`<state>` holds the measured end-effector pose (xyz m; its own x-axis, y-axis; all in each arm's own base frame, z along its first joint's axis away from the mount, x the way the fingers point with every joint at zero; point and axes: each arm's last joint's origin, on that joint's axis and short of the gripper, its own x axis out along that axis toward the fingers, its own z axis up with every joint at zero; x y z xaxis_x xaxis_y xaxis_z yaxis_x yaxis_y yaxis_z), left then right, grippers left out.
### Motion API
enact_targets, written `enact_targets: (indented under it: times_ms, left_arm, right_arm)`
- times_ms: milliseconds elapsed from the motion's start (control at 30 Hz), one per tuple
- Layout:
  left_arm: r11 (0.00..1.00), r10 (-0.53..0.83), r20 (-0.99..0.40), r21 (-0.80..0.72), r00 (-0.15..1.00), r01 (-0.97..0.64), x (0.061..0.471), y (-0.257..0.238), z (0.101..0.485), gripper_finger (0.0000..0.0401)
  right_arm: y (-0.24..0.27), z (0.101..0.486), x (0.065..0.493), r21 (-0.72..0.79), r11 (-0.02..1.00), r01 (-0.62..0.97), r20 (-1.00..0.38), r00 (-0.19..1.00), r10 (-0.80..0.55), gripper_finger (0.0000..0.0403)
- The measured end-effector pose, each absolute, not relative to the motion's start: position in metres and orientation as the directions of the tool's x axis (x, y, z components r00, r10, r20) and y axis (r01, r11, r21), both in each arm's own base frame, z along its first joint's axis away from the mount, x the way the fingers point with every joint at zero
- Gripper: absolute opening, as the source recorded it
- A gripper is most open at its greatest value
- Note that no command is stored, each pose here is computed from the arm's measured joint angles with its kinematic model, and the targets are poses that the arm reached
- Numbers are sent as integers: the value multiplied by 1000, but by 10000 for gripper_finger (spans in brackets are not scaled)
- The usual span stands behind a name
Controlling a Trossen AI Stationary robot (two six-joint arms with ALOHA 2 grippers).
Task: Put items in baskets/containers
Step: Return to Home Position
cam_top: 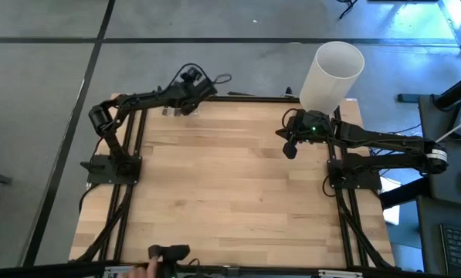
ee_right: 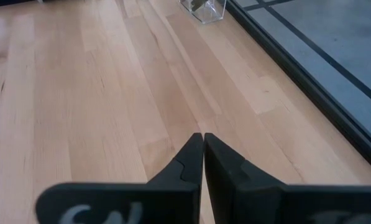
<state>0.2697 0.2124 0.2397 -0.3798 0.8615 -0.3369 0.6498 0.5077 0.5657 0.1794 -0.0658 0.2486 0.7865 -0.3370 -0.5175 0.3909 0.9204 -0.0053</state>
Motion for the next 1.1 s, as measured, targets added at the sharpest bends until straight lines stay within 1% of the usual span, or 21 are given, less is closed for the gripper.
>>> enact_targets:
  times_ms: [67, 167, 233, 300, 333, 400, 467, 500, 533, 600, 667, 767, 833, 900, 1000, 1100]
  left_arm:
    - [465, 876, -291, 717, -384, 519, 274, 216, 250, 175]
    - [335, 888, -206, 902, -410, 272, 281, 219, 268, 174]
    - [246, 885, -181, 964, -430, 101, 279, 217, 277, 171]
    - [204, 887, -220, 976, -407, -82, 273, 211, 286, 168]
    - [228, 884, -286, 954, -369, -193, 268, 207, 289, 166]
    - [340, 841, -479, 830, -253, -442, 260, 203, 290, 162]
    - [462, 744, -661, 614, -97, -640, 253, 202, 289, 158]
    - [508, 692, -722, 505, -19, -697, 251, 201, 289, 155]
    - [546, 646, -761, 409, 57, -731, 250, 199, 288, 152]
    - [609, 580, -790, 258, 199, -750, 253, 191, 288, 146]
    - [643, 568, -768, 190, 296, -742, 262, 175, 284, 139]
    - [672, 618, -657, 156, 432, -723, 274, 149, 280, 125]
    - [712, 619, -572, 120, 538, -692, 279, 128, 277, 114]
    - [766, 585, -492, 74, 645, -638, 282, 105, 271, 105]
    - [834, 523, -367, 34, 769, -550, 278, 72, 263, 93]
    - [873, 477, -258, 25, 840, -488, 262, 47, 257, 84]
  right_arm:
    - [-66, 248, 179, -5, 920, 391, -520, 785, -336, 16]
    - [-66, 248, 179, -6, 921, 391, -524, 783, -336, 16]
    - [-66, 247, 178, -7, 921, 390, -534, 777, -334, 16]
    - [-65, 246, 178, -8, 921, 390, -548, 768, -330, 16]
    - [-65, 245, 177, -9, 921, 390, -557, 762, -328, 16]
    - [-65, 243, 176, -7, 920, 392, -579, 748, -324, 16]
    - [-64, 241, 175, -2, 916, 400, -592, 738, -324, 16]
    - [-64, 241, 175, -2, 915, 403, -592, 737, -325, 16]
    - [-64, 242, 175, 0, 915, 403, -591, 738, -325, 16]
    - [-63, 242, 176, 11, 924, 382, -589, 749, -303, 16]
    - [-58, 242, 177, 32, 943, 333, -584, 772, -252, 16]
    - [-48, 245, 181, 59, 971, 230, -558, 815, -159, 16]
    - [-40, 249, 182, 75, 986, 149, -531, 843, -86, 16]
    - [-30, 254, 182, 88, 994, 62, -494, 870, -11, 16]
    - [-17, 265, 179, 76, 997, -19, -412, 910, 49, 16]
    - [-5, 278, 172, 48, 994, -94, -316, 943, 105, 16]
